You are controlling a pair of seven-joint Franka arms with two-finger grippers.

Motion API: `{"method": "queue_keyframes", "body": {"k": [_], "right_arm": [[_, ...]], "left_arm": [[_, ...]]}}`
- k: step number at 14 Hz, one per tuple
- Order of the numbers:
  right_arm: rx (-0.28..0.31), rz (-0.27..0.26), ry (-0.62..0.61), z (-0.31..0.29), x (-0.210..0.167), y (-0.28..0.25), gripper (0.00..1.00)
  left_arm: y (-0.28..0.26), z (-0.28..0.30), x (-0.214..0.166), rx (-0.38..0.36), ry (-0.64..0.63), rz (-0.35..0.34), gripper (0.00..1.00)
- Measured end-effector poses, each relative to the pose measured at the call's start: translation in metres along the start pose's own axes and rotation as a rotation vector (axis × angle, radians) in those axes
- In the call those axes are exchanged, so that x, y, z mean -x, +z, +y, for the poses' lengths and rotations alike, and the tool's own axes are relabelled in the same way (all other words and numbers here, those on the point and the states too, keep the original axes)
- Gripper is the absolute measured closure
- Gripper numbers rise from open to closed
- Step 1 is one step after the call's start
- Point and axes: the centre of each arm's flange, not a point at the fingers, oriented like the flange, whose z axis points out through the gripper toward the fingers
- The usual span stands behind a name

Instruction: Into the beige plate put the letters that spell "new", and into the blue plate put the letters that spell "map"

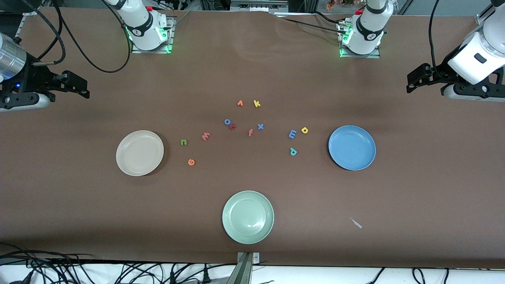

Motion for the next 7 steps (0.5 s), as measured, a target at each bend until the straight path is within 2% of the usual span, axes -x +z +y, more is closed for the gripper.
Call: {"method": "queue_keyframes", "body": {"k": [2, 5, 7], "right_arm": [[0.000, -0.002, 0.000, 0.000, 0.000, 0.001, 0.00], [0.000, -0.005, -0.001, 0.000, 0.000, 0.002, 0.00], [-0.001, -0.005, -0.001, -0.001, 0.000, 0.003, 0.00]], "left_arm": [[0.002, 0.002, 0.000, -0.001, 0.004, -0.010, 0.00], [0.027, 0.028, 0.005, -0.006, 0.061, -0.140, 0.00], [0.053, 0.063, 0.000, -0.015, 0.127, -0.199, 0.00]]}}
